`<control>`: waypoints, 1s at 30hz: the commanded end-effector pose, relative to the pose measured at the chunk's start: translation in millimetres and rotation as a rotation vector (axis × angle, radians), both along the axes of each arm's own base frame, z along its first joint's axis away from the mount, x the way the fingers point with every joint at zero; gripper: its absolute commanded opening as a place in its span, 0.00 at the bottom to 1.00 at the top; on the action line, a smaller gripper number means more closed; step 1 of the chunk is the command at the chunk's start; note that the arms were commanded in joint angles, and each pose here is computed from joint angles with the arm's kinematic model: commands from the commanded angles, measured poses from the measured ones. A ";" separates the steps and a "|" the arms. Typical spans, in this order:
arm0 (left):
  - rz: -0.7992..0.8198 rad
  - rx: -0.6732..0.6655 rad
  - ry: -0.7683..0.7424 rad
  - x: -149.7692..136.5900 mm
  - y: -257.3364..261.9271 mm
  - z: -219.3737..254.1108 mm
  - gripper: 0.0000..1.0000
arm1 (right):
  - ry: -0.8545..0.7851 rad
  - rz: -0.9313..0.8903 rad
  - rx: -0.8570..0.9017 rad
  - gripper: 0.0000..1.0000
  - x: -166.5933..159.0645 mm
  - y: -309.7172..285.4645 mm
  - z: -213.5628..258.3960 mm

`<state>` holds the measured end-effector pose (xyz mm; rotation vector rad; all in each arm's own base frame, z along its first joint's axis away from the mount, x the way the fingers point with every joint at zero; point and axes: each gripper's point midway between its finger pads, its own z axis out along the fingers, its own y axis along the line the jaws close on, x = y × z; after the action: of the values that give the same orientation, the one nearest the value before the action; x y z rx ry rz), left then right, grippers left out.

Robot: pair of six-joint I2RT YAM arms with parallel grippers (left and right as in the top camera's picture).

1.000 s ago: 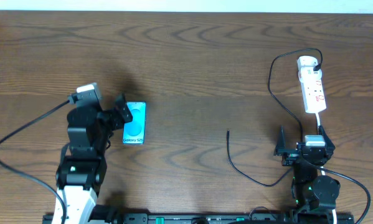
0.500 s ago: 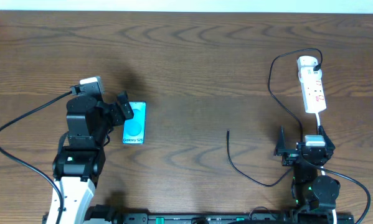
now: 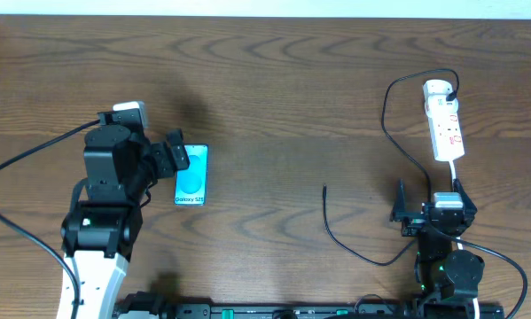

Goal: Plug charger to phone and switch on socket
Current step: 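Move the left gripper forward over the blue smartphone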

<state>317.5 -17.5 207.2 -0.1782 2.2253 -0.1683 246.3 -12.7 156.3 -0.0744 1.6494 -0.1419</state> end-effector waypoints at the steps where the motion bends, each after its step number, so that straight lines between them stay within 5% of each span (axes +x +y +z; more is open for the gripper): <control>1: -0.045 0.038 0.018 6.1 -2.2 7.0 1.00 | 0.001 -0.005 0.011 0.99 -0.3 -1.1 -0.9; 19: -0.104 0.052 0.333 26.2 -7.9 -36.0 1.00 | 0.001 -0.005 0.011 0.99 -0.3 -1.1 -0.8; 30: -0.102 0.057 0.293 34.8 -7.6 -30.8 1.00 | 0.001 -0.005 0.011 0.99 -0.3 -1.1 -0.9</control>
<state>347.0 -23.8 161.2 -0.0811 2.5693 -0.1328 246.3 -12.7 156.3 -0.0744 1.6494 -0.1419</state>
